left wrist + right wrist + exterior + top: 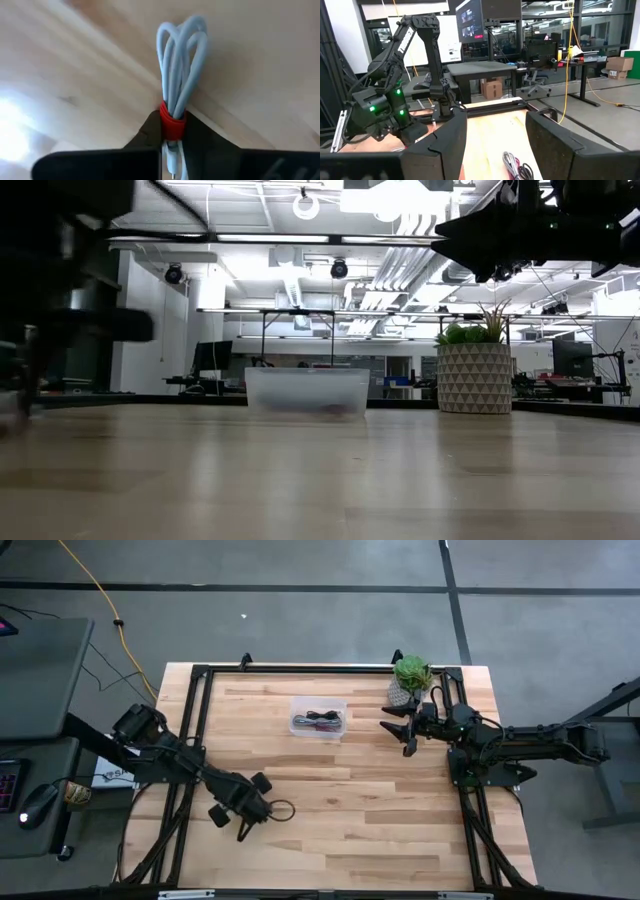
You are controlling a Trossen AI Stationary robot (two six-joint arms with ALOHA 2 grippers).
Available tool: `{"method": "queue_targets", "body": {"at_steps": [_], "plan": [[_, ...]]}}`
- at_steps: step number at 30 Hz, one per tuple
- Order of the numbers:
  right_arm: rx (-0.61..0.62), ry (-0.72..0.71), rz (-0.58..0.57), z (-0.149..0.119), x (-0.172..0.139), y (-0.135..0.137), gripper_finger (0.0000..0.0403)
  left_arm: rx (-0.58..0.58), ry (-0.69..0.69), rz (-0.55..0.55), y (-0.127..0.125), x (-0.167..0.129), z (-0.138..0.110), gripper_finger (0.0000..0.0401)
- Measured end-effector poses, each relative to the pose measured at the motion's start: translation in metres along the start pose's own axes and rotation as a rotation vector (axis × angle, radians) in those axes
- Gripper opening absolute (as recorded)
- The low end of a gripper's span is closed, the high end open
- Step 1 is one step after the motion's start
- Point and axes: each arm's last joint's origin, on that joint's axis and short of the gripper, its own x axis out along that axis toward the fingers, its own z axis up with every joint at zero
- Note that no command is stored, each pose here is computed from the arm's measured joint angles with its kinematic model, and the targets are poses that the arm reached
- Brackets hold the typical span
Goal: Pick and place USB-C Cables
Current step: Put the white charger cable into the transparent bin
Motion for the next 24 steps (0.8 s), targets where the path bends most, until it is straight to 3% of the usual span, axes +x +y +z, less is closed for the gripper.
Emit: {"method": "queue_targets", "body": {"at_steps": [8,15,21,24], "plan": [[0.001,0.013,0.0,-0.001,0.0,0.0,0.0195,-0.079,-0.228,0.162,0.029,-0.056,-0.007,0.0005],[0.001,0.024,-0.001,-0.002,0.0,0.0,0.0195,-0.198,-0.646,0.407,0.065,-0.11,-0.047,0.0002],[0.003,0.025,0.0,-0.002,0.0,0.0,0.0195,-0.285,-1.012,0.589,0.101,-0.109,-0.084,0.0001],[0.005,0.026,0.0,-0.002,0.0,0.0,0.0195,-0.363,-1.094,0.644,0.12,-0.093,-0.097,0.0001]]}}
